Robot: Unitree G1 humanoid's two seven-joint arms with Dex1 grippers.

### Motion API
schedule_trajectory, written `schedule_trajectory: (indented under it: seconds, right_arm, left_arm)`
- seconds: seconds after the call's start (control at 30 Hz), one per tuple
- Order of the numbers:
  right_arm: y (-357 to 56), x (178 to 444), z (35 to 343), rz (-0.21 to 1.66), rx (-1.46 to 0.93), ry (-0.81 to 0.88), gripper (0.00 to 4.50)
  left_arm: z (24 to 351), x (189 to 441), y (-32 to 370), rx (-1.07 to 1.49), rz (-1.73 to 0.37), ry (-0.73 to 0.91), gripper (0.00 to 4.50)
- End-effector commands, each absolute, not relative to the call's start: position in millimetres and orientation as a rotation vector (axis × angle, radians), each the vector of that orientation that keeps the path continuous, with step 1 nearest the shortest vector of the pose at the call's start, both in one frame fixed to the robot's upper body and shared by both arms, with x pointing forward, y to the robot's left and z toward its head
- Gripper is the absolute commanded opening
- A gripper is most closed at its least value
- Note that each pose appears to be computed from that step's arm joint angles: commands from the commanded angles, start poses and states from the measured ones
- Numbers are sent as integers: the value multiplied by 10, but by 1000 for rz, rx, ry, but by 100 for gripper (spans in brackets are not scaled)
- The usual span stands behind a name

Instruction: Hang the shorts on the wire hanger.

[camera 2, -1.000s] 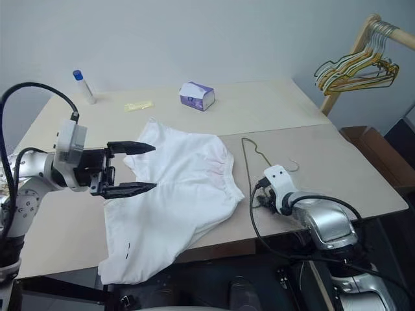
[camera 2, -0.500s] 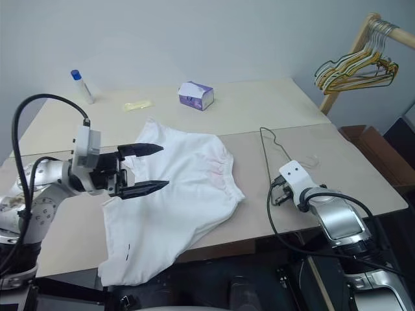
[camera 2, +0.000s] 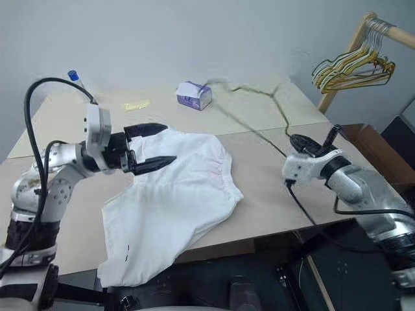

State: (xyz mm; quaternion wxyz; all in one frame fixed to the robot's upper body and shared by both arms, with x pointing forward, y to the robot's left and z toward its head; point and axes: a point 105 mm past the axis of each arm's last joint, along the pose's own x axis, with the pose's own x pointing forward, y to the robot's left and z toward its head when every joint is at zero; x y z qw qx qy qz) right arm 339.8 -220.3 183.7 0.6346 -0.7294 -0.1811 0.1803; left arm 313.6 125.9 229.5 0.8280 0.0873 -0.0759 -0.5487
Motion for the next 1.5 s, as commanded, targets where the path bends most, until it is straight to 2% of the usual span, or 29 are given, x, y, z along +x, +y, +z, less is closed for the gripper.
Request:
schedule_trajectory:
  seconds: [0.03, 0.17, 0.3, 0.53, 0.67, 0.77, 0.97, 1.07, 1.17, 1.37, 1.5]
  right_arm:
    - [-2051, 3325, 1885, 505, -1775, -637, 3]
    - [-1873, 3287, 1908, 598, -1789, -780, 3]
    - [-1777, 3312, 1966, 617, -1795, -846, 3]
    - [-1776, 3374, 2033, 610, -1844, -859, 3]
    - [-1783, 3379, 2047, 608, -1848, -861, 3]
    - [-1785, 3370, 2047, 612, -1857, -863, 0]
    - [-1777, 3350, 2054, 630, -1875, -881, 0]
    - [-1770, 3343, 2077, 636, -1887, -894, 0]
    - [-1766, 3340, 2108, 635, -1896, -908, 0]
    - [-1742, 3311, 2169, 638, -1898, -953, 0]
    - [-1710, 3219, 2151, 706, -1818, -957, 111]
  left_arm:
    - [2442, 3218, 1224, 192, -1166, -181, 450]
    - [2370, 3254, 1150, 178, -1245, -99, 450]
    - [2190, 3313, 1079, 249, -1280, -7, 450]
    - [1927, 3190, 1021, 349, -1401, 142, 450]
    - [1734, 3194, 1045, 440, -1375, 205, 450]
    - [1718, 3245, 1042, 439, -1330, 201, 395]
    - [1753, 3266, 1044, 440, -1316, 184, 190]
    - [1752, 3258, 1052, 445, -1324, 186, 107]
    - [1733, 3235, 1059, 455, -1339, 195, 5]
    - [1715, 3241, 1084, 476, -1341, 198, 2]
    - [1726, 3294, 1104, 463, -1294, 178, 0]
